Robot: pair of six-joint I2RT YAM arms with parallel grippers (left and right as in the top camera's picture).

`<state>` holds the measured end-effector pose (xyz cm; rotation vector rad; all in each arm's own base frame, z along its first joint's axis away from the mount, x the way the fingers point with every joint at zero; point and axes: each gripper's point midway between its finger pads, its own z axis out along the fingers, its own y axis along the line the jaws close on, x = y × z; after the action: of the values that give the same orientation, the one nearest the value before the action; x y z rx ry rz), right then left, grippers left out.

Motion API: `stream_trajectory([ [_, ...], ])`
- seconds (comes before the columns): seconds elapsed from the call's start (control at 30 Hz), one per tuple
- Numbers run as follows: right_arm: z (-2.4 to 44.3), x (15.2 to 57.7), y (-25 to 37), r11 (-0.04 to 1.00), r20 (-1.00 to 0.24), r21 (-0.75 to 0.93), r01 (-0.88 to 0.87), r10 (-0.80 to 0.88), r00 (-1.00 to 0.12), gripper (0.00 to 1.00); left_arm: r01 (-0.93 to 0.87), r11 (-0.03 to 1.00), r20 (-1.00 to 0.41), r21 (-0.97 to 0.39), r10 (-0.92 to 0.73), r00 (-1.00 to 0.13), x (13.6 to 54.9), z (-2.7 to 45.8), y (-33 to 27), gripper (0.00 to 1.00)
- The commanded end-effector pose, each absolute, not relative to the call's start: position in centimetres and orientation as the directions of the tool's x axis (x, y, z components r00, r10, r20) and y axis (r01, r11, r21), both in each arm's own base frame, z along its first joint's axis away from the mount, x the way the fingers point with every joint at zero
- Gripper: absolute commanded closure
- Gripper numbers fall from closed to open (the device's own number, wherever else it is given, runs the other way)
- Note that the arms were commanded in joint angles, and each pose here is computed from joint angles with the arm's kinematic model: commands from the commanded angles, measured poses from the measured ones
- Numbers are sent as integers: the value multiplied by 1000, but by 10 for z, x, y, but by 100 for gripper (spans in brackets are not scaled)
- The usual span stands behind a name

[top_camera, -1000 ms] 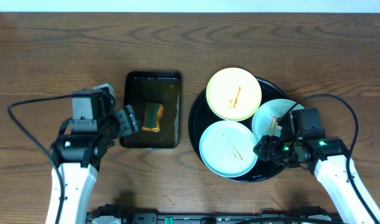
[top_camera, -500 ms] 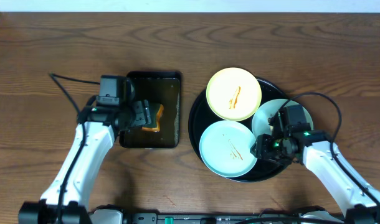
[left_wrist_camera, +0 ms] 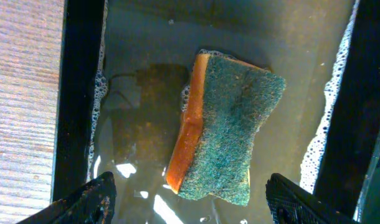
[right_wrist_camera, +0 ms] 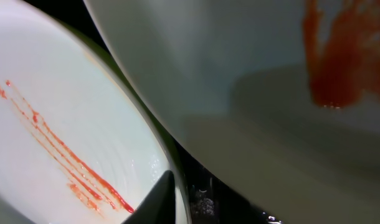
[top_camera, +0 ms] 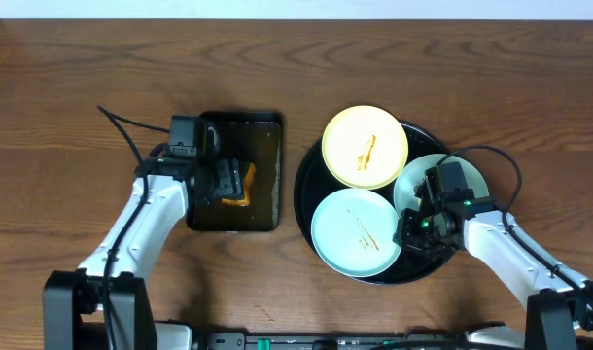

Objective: Clean dirty plates on tray and stack at the side

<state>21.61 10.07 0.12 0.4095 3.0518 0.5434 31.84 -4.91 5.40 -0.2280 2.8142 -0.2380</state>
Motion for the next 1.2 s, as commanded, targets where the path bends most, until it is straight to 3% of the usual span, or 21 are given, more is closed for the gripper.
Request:
stream_trajectory([
  [0.0, -2, 213, 101, 907, 40, 333, 258, 260, -965, 86, -113, 974, -301, -196, -170, -939, 324, 58, -52, 22],
  [0.47, -1, 219, 102, 905, 19, 343, 250, 260, -966, 98, -24, 984, -294, -177, -76, -953, 316, 53, -73, 22],
  [1.17, 0, 222, 103, 904, 6, 350, 245, 259, -966, 99, -13, 991, -323, -133, -55, -945, 329, 38, -68, 22],
])
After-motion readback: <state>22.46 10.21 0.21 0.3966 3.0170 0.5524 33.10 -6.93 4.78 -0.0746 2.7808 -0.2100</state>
